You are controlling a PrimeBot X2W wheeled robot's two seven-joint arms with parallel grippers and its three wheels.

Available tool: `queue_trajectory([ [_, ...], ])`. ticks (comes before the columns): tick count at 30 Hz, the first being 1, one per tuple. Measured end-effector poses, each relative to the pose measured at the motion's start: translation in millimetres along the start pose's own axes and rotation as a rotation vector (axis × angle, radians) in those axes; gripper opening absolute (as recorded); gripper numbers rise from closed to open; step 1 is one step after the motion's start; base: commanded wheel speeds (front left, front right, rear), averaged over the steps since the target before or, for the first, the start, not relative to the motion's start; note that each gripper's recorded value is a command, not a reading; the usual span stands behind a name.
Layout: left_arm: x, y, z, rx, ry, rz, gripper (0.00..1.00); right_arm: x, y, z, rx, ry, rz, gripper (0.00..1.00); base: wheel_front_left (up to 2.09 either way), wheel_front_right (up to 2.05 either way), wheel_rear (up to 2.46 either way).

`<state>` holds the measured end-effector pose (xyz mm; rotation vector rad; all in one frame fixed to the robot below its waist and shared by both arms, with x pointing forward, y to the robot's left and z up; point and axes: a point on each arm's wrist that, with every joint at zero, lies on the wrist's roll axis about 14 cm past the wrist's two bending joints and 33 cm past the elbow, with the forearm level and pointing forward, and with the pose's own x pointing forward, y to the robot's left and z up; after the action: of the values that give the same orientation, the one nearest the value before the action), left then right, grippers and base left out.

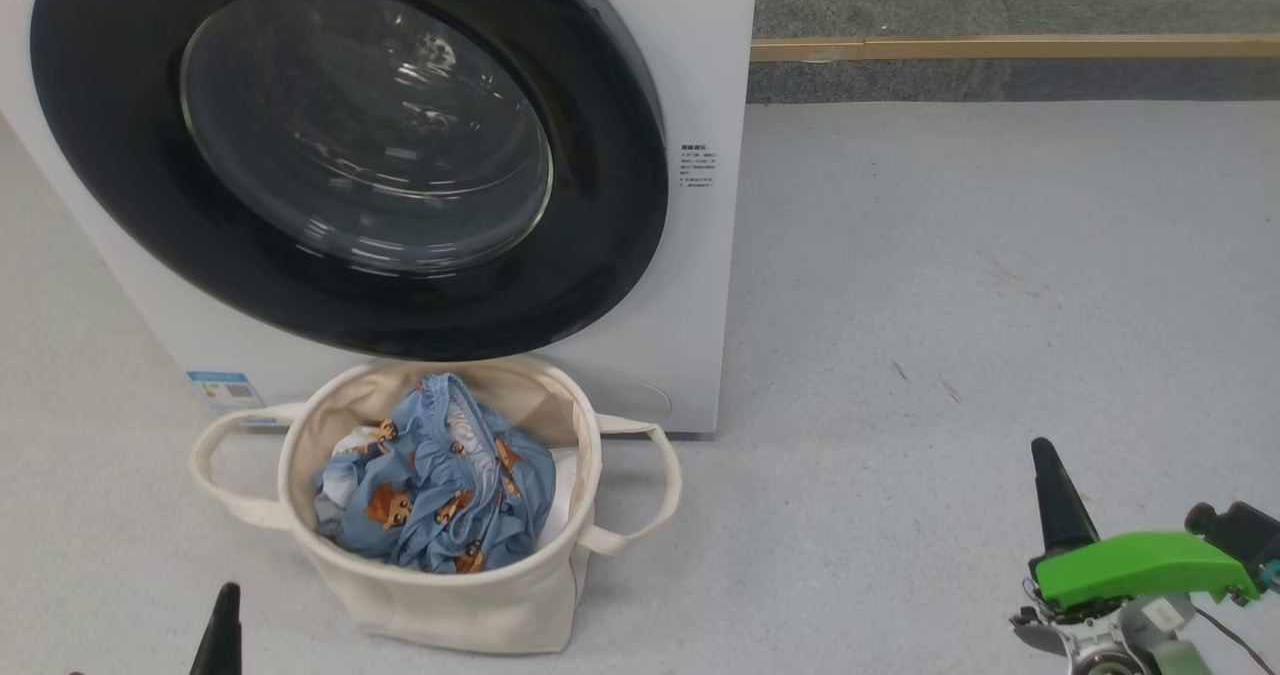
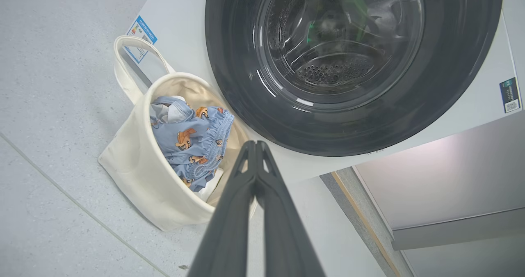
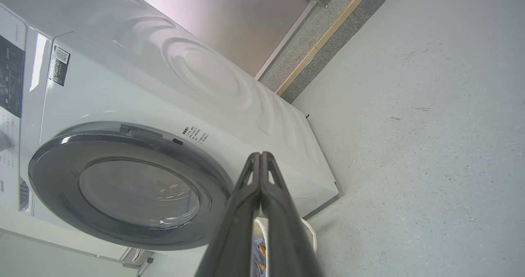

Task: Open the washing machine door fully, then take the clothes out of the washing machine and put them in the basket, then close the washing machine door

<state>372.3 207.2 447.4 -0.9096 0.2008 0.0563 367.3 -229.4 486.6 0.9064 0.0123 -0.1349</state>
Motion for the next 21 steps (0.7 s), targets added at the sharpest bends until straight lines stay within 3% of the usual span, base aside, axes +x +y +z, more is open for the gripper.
queue_trajectory([
  [21, -1.5, -7.6, -2.6, -0.221, -0.009, -0.007, 0.00, 4.5, 3.9, -7.7, 0.220, 0.031, 0.001, 0.00, 0.00, 0.00, 0.00],
])
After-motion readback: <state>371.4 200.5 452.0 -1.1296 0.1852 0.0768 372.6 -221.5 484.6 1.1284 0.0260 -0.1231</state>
